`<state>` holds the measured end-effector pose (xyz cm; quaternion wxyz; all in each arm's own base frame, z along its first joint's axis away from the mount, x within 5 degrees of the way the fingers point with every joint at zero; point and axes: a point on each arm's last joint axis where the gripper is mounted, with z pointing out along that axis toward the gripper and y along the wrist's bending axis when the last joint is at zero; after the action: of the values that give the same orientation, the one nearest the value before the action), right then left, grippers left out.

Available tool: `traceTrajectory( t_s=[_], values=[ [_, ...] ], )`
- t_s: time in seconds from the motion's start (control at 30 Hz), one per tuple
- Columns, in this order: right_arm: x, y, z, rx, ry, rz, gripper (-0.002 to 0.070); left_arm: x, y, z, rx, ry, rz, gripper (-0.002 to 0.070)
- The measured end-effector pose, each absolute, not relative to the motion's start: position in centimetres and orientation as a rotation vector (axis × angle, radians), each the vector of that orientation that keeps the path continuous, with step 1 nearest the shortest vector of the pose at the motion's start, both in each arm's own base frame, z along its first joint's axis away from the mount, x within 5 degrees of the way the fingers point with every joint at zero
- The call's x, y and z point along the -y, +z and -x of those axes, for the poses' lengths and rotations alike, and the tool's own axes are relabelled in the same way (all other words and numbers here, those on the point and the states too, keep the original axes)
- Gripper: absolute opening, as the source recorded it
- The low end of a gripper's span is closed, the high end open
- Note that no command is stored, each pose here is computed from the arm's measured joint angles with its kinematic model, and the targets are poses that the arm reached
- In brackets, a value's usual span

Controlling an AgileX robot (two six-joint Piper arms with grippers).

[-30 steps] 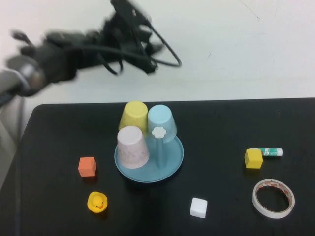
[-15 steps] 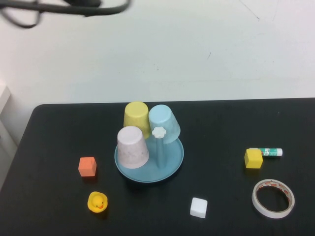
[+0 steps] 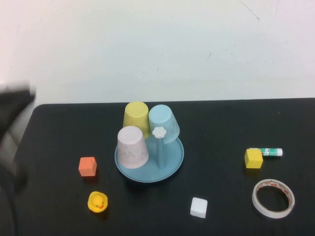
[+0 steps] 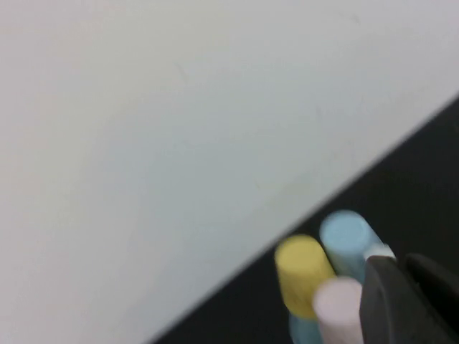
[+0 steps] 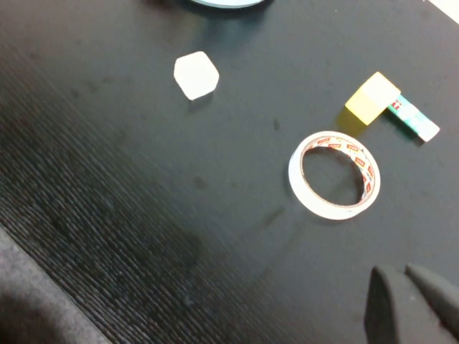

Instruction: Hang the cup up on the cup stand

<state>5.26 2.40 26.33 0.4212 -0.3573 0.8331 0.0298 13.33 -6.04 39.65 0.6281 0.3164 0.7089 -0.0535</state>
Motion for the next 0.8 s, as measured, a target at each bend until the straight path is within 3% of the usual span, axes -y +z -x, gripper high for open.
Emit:
traceTrajectory(
  t_s=[0.2, 0.4, 0.8],
  values=[
    [-2.4, 26.4, -5.3, -2.084, 0.076, 0.894, 0.0, 4.7, 34.3, -9.9, -1.633, -0.115, -0.687, 0.0],
    [-2.4, 26.4, -5.3, -2.08, 0.077, 0.893, 0.0, 3.5, 31.0, -7.3, -1.548, -0.095, -0.603, 0.0],
    [-2.4, 26.4, -5.3, -2.082, 0.079, 0.89, 0.0, 3.3, 25.1, -6.1, -1.635, -0.118, -0.635, 0.0]
  ],
)
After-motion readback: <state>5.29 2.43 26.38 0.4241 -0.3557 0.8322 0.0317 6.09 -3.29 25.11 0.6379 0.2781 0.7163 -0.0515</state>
